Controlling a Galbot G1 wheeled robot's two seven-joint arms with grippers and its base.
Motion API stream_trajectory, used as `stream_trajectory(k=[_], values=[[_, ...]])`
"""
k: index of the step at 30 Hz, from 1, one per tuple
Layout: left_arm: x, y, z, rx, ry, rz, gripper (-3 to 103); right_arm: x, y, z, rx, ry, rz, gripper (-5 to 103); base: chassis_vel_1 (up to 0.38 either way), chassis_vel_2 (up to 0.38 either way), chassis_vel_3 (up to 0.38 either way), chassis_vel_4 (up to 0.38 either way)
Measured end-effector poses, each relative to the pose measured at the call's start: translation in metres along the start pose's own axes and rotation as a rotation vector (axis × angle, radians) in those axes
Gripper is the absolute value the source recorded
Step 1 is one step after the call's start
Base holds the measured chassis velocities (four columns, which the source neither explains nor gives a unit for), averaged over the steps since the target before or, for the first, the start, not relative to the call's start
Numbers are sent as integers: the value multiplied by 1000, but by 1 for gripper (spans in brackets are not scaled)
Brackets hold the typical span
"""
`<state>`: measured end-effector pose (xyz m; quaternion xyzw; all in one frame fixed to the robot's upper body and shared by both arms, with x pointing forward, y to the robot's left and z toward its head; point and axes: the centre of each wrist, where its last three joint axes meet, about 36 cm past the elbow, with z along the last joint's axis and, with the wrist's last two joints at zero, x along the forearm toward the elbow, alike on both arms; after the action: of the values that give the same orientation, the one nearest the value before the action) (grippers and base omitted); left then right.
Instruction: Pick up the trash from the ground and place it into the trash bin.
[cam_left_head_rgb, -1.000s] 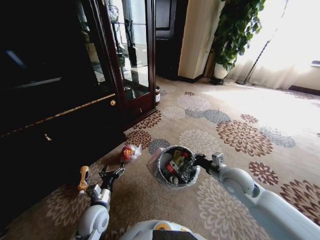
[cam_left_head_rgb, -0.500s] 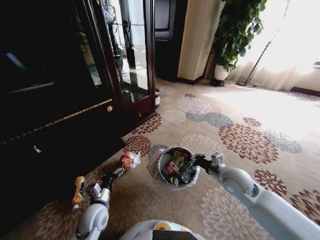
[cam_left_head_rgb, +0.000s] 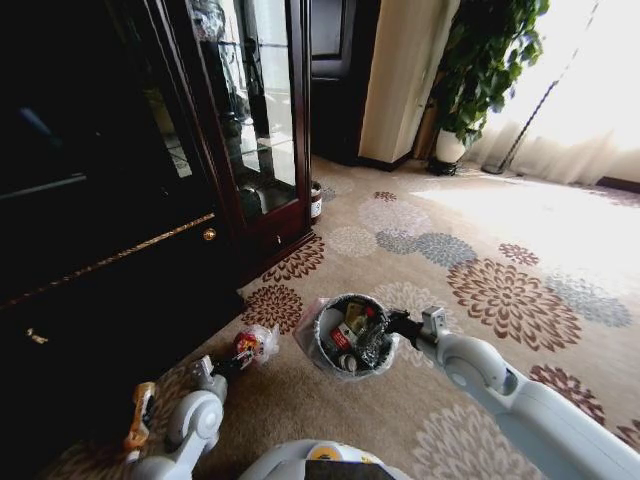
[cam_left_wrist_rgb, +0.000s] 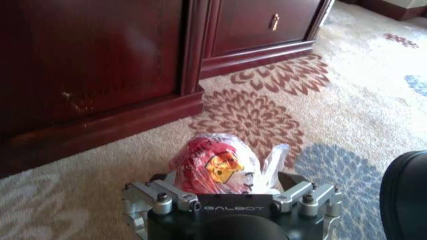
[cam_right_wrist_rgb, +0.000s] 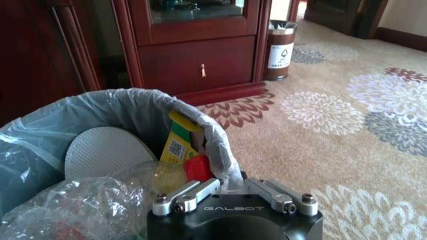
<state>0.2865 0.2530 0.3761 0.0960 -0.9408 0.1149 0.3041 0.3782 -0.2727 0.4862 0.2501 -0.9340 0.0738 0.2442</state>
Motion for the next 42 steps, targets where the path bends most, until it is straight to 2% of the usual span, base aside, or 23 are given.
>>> stream_trajectory(k=[3, 5, 7, 8, 11, 12, 14, 15, 17, 19, 20, 22, 28, 36, 38, 39, 42], values=[[-11, 1, 2, -12, 1, -20, 100, 1, 0, 0, -3, -2, 3, 1, 0, 0, 0, 0], [-23, 13, -2, -32, -7, -10, 100, 3, -2, 0, -2, -1, 6, 1, 0, 0, 0, 0], [-43, 35, -5, -69, -5, -11, 100, 5, -2, 0, -2, 2, 9, 1, 0, 0, 0, 0], [-43, 35, -5, -69, -5, -11, 100, 5, -2, 0, -2, 2, 9, 1, 0, 0, 0, 0], [-67, 67, -4, -102, -1, -18, 100, 7, -3, 1, 0, 6, 9, 1, 0, 0, 0, 0], [-67, 67, -4, -102, -1, -18, 100, 7, -3, 1, 0, 6, 9, 1, 0, 0, 0, 0], [-82, 83, -2, -117, 0, 17, 100, 8, -3, 0, -1, 8, 6, 1, 0, 0, 0, 0], [-82, 83, -2, -117, 0, 17, 100, 8, -3, 0, -1, 8, 6, 1, 0, 0, 0, 0], [-96, 94, 8, -130, -7, 92, 100, 8, -3, -1, 0, 8, -1, 1, 0, 0, 0, 0], [-100, 95, 12, -139, -10, 161, 100, 9, -4, -3, 1, 9, -2, 1, 0, 0, 0, 0], [-100, 95, 12, -139, -10, 161, 100, 9, -4, -3, 1, 9, -2, 1, 0, 0, 0, 0], [-103, 87, 18, -143, -1, 224, 100, 10, -6, -4, 3, 13, -8, 1, 0, 0, 0, 0], [-117, 82, 24, -141, 18, 214, 100, 11, -8, -4, 2, 13, -11, 1, 0, 0, 0, 0], [-141, 89, 20, -147, 53, 176, 101, 10, -12, -4, -2, 6, -8, 1, 0, 0, 0, 0], [-149, 90, 21, -139, 65, 170, 94, 10, -13, -5, -4, 0, -7, 1, 0, 0, 0, 0], [-149, 90, 21, -139, 65, 170, 94, 10, -13, -5, -4, 0, -7, 1, 0, 0, 0, 0], [-161, 91, 25, -144, 77, 170, 78, 11, -15, -5, -6, -1, -6, 1, 0, 0, 0, 0]])
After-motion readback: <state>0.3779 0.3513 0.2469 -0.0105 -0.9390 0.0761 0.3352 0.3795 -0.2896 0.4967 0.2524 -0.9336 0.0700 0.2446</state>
